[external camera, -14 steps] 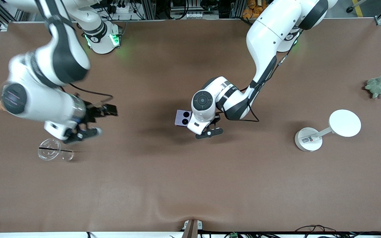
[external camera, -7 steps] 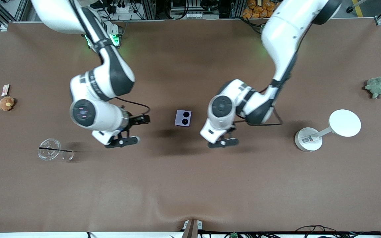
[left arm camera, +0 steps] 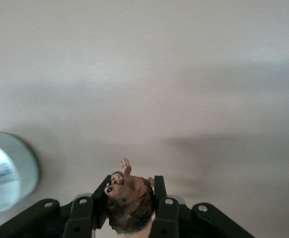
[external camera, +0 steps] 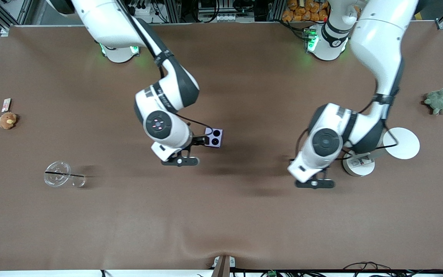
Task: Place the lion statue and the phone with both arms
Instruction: 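Grasp the lion with the left gripper while the right gripper grasps the phone, then carry the lion toward the lamp while the right gripper carries the phone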
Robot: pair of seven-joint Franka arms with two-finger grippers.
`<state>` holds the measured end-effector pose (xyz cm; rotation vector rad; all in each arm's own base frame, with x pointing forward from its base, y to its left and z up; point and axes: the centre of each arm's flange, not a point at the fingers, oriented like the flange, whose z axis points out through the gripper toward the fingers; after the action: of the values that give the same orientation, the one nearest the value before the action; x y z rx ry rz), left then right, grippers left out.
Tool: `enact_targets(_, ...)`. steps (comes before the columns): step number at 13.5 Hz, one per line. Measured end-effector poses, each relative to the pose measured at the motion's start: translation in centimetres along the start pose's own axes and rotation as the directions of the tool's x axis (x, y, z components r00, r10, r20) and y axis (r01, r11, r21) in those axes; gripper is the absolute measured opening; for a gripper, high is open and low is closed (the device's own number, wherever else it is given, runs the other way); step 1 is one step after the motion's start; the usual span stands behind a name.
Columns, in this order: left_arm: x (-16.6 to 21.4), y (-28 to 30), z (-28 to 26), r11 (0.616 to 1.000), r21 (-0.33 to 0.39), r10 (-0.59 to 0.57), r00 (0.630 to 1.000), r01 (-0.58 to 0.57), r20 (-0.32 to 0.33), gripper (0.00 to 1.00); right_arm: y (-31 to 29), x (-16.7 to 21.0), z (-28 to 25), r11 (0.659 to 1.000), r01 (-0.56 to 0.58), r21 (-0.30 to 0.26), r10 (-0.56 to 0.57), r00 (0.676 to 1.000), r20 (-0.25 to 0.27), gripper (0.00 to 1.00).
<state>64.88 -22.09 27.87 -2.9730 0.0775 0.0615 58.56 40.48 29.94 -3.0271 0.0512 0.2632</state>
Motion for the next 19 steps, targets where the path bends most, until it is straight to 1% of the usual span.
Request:
enact_targets(3,-0.6,-1.7,2.6,1.000,0.000,0.004,1.000,-0.004,-0.015,0.37,-1.9,-0.5,3.1,1.000,0.007,-0.004,-0.007,1.000,-0.021,1.00)
enact_targets(5,-1.0,-3.0,4.5,1.000,-0.004,0.004,1.000,-0.005,-0.030,0.37,-3.4,-1.3,4.9,0.999,0.040,-0.020,-0.041,0.998,-0.037,1.00)
enact_targets(7,-1.2,-4.5,5.8,1.000,-0.012,-0.001,1.000,0.001,-0.027,0.37,-4.5,-1.9,6.5,0.998,0.059,-0.036,-0.060,0.997,-0.050,1.00)
enact_targets(11,-1.1,-7.6,7.2,1.000,-0.016,-0.007,1.000,0.007,-0.020,0.37,-4.2,-1.6,8.7,0.997,0.051,-0.050,-0.054,0.997,-0.048,1.00)
enact_targets(15,-1.3,-10.2,8.6,1.000,-0.027,-0.004,1.000,0.003,-0.022,0.37,-4.0,-1.7,9.7,0.998,-0.021,-0.057,0.019,0.999,-0.041,1.00)
enact_targets(19,-1.4,-11.9,9.3,0.999,-0.031,0.011,1.000,-0.012,-0.019,0.37,-4.3,-2.4,11.0,0.997,-0.025,-0.069,0.023,0.999,-0.030,1.00)
